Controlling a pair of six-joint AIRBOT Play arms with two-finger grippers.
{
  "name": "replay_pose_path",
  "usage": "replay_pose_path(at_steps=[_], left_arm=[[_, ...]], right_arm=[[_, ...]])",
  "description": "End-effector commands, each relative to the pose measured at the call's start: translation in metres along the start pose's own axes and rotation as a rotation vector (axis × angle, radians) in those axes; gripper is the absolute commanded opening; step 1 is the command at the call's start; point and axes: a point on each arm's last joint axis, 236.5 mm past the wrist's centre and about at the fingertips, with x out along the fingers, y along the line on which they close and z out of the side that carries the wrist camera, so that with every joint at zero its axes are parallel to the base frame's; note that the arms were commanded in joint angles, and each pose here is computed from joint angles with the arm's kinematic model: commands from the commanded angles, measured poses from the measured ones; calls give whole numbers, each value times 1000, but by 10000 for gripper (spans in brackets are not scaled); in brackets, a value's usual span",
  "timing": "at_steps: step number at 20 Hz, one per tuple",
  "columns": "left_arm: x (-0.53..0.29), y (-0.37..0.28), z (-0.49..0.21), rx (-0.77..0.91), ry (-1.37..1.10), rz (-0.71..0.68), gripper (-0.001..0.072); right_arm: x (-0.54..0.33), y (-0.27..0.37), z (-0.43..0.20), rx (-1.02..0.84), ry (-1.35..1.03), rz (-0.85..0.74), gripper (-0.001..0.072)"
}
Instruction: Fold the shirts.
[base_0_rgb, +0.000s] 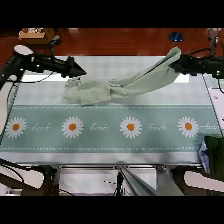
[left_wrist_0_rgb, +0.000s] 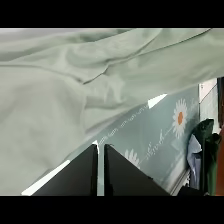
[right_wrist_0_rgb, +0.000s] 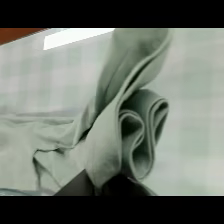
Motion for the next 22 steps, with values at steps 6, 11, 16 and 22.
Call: replay_pose_path(at_steps=[6, 11, 16, 22], left_arm=[[126, -80, -54, 142, 102, -40, 21], [171, -103, -83, 157, 135, -65, 21], [214, -115, -124, 76, 222, -136, 21], [255, -130, -175, 97, 291, -149, 19]], right_arm=[[-71, 49, -19, -69, 24, -46, 36], [-98, 71, -25, -65, 3, -43, 37], [-120, 91, -26, -68, -40, -33, 36], [-136, 85, -48, -74, 17, -106, 37]])
